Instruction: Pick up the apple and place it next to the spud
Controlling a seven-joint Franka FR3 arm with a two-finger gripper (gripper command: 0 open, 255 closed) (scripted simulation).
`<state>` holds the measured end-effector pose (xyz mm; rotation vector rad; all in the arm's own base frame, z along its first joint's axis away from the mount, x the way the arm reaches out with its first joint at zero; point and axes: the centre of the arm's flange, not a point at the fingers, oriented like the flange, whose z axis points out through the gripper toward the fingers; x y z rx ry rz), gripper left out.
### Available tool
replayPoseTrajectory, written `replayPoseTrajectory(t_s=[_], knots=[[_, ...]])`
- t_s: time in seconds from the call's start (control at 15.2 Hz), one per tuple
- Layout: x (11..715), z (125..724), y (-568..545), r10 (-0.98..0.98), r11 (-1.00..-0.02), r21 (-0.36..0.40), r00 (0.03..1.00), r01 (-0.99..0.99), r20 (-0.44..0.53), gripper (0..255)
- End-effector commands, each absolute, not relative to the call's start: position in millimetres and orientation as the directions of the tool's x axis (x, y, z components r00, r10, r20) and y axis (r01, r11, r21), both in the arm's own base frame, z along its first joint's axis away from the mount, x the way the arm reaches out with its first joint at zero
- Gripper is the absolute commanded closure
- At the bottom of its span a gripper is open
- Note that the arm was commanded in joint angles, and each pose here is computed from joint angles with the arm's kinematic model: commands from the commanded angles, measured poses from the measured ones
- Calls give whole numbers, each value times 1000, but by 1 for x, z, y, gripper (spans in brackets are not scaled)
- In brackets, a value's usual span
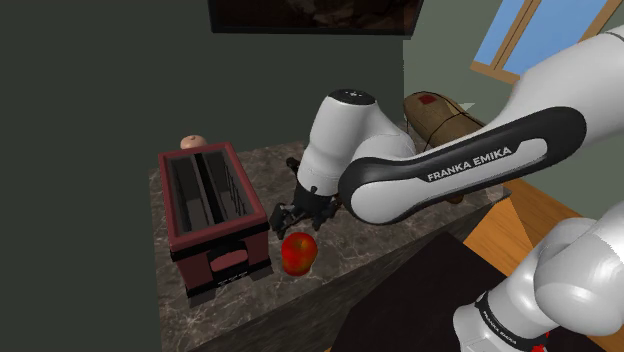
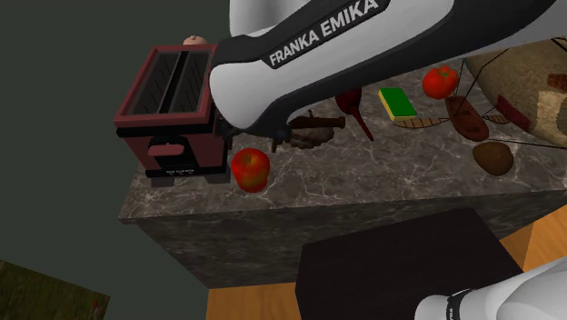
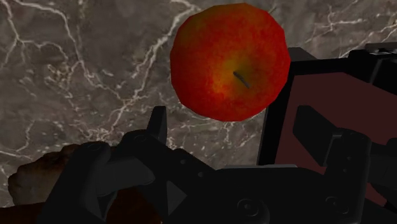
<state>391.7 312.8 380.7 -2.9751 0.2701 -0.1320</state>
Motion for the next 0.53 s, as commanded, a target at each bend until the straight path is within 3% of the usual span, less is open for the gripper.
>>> replayPoseTrajectory(t_s=[0.0, 0.46], knots=[[394, 370, 315, -186, -972, -159, 980, -172, 74, 0], [396, 357, 316, -186, -972, -159, 980, -172, 74, 0]])
